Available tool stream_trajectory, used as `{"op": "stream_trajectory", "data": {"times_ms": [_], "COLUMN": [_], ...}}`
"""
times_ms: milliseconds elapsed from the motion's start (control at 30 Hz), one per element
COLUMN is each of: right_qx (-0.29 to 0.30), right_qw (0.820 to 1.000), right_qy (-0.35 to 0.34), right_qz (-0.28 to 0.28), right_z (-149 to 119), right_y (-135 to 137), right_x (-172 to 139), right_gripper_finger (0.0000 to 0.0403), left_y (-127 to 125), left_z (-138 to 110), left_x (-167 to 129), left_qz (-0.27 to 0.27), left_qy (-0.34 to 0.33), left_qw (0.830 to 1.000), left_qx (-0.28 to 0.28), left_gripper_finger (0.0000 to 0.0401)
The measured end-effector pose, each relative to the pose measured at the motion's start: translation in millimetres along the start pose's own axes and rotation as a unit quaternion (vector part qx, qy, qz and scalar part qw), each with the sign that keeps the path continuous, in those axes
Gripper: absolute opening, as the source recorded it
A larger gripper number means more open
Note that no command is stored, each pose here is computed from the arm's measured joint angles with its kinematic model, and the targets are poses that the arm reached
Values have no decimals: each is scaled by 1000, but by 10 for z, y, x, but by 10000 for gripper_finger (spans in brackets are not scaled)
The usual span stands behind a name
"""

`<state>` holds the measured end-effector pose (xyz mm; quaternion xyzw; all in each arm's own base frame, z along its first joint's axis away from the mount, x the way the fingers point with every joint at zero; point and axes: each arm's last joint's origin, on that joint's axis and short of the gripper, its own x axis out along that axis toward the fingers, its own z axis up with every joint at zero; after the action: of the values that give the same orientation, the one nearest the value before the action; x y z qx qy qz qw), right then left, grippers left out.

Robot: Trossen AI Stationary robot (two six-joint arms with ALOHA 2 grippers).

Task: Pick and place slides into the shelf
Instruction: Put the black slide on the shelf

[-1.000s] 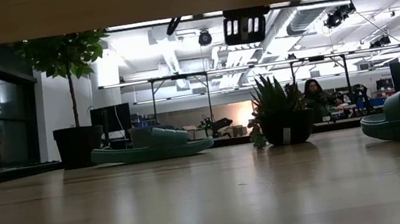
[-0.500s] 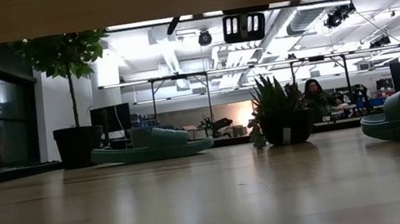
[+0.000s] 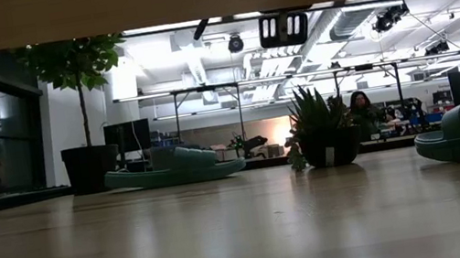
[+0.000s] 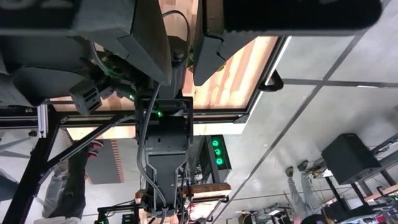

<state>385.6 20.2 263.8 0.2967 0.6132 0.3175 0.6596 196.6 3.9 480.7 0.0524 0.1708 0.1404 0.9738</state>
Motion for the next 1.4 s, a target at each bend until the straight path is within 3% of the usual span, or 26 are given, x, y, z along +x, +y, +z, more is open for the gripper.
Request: {"op": "stream_trajectory", "data": {"times_ms": [100, 267, 667, 1133, 1400], "right_qx": [2, -3, -2, -12, -11], "right_qw": [1000, 999, 1000, 999, 997], "right_qy": [-2, -6, -20, -42, -46], "right_qz": [-30, -37, 18, 17, -60], "right_z": [0, 2, 15, 53, 72], "right_y": [-33, -61, -84, -137, -166], "right_x": [-23, -54, -123, -191, -176], "right_gripper_finger": [126, 126, 126, 126, 115], "left_y": [0, 0, 0, -1, 0], "left_z": [-1, -4, -14, -20, -20], "left_x": [0, 0, 0, 0, 0], "left_qz": [0, 0, 0, 0, 0], "left_qy": [0, 2, 7, 10, 10], "left_qw": [1000, 1000, 1000, 1000, 1000], "left_qx": [0, 1, 2, 3, 3], "left_gripper_finger": [58, 58, 58, 58, 58]}}
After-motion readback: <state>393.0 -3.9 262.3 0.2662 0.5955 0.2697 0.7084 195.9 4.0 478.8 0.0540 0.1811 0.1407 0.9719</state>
